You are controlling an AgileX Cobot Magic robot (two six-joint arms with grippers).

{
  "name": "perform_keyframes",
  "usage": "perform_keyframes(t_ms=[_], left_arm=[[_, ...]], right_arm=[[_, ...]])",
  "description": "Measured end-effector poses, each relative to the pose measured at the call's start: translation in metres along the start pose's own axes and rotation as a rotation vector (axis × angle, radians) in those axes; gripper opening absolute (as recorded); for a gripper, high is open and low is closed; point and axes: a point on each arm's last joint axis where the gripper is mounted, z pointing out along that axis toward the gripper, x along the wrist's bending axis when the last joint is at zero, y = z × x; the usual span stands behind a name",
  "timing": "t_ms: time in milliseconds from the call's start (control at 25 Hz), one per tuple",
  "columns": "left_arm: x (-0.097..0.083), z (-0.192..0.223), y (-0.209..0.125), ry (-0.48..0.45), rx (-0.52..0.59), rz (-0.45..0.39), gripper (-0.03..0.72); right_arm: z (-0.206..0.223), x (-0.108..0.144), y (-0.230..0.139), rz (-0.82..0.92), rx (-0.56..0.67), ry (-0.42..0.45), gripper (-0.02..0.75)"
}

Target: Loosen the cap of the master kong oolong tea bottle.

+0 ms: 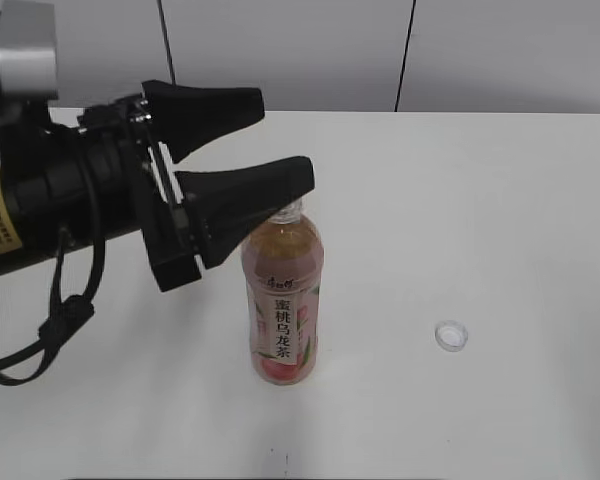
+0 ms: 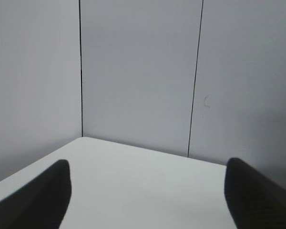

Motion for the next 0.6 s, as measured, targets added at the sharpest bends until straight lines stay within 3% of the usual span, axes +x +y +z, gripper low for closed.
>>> perform_keyframes(t_ms=[200, 600], left_arm=[[-0.01, -0.007, 0.023, -0.012, -0.006, 0.013, 0.594], [-0.026, -0.031, 0.059, 0.104, 0.126, 0.139, 0.592]], right_arm=[[0.0, 0.0, 0.0, 0.0, 0.0, 0.0, 0.514], [0.0, 0.0, 0.0, 0.0, 0.0, 0.0, 0.513]])
